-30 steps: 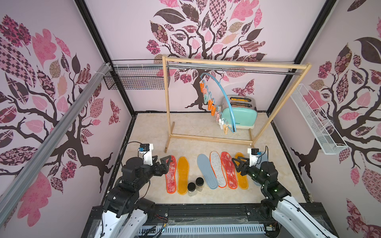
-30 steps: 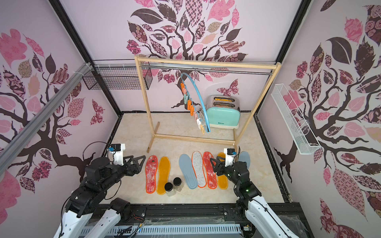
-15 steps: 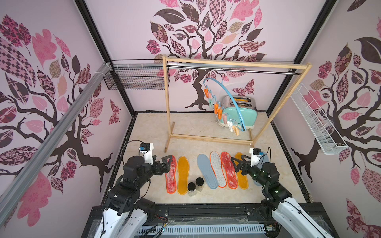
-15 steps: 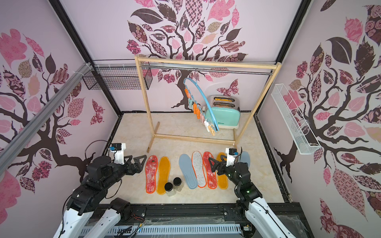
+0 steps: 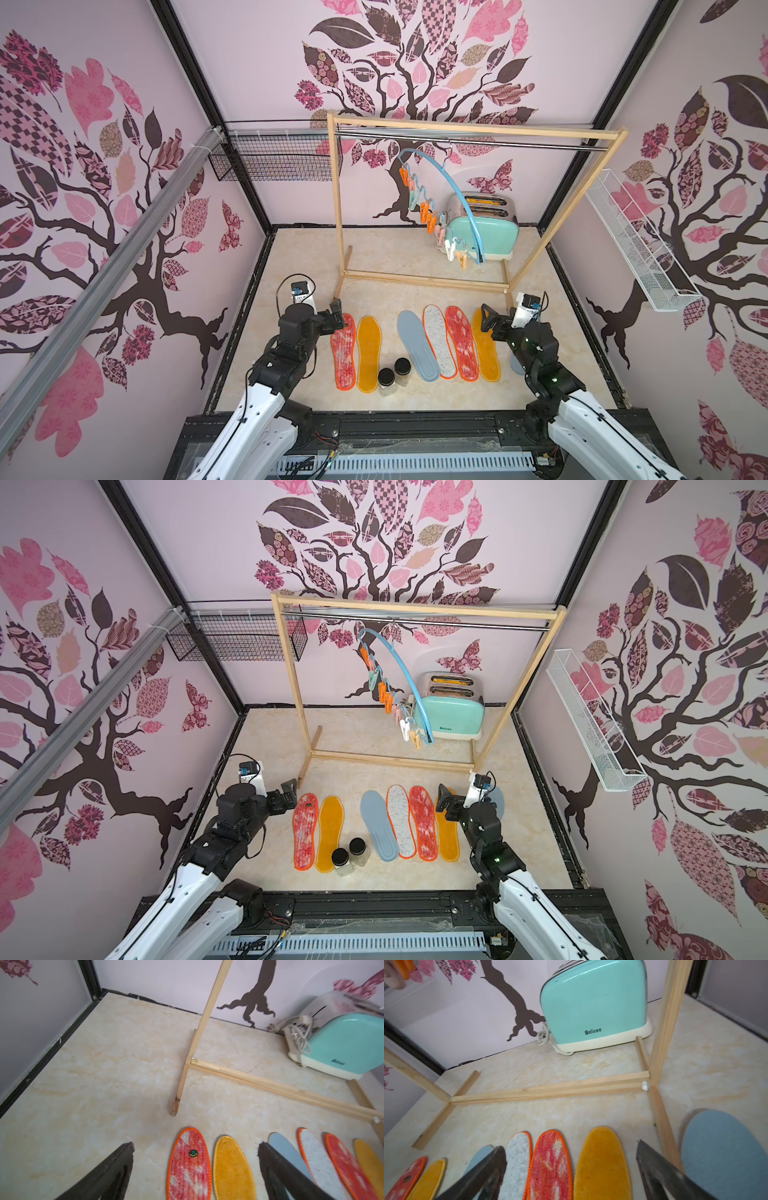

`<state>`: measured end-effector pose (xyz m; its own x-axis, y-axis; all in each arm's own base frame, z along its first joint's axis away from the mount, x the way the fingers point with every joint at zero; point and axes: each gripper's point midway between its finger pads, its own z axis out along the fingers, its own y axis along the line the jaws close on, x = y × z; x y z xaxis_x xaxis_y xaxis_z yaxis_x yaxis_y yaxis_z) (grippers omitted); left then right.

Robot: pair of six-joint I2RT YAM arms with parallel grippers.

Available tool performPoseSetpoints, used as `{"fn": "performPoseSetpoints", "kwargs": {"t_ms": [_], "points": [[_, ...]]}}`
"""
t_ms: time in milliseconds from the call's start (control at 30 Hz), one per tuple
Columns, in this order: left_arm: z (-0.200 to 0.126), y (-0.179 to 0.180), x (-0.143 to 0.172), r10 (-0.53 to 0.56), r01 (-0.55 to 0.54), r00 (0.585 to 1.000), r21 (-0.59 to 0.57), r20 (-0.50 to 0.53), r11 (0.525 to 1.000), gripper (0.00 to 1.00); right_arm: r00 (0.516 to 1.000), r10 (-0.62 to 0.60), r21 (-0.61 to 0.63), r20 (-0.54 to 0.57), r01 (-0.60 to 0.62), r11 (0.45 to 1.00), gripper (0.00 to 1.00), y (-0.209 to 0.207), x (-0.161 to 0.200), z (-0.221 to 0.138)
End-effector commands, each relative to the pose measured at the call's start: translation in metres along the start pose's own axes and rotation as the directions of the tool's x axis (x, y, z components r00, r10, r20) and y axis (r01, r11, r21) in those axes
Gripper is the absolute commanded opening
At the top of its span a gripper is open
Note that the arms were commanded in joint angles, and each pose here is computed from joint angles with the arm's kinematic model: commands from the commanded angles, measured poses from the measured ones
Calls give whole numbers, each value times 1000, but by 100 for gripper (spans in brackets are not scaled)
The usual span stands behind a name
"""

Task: Take the shoe insoles off the hanger
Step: Reset both arms

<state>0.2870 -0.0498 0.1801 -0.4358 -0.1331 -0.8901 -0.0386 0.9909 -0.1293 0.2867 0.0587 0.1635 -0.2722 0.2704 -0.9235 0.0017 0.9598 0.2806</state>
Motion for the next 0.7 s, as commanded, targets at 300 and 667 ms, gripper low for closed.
{"fn": "performPoseSetpoints", "kwargs": {"t_ms": [300, 667], "points": [[85, 43, -17, 209, -175, 953, -166, 221, 971, 98, 973, -191, 344, 131, 136, 929, 100, -67, -34, 56], [119, 70, 10, 146, -113, 964, -154, 224, 982, 98, 951, -279, 260, 135, 238, 936, 100, -65, -2, 89]]}}
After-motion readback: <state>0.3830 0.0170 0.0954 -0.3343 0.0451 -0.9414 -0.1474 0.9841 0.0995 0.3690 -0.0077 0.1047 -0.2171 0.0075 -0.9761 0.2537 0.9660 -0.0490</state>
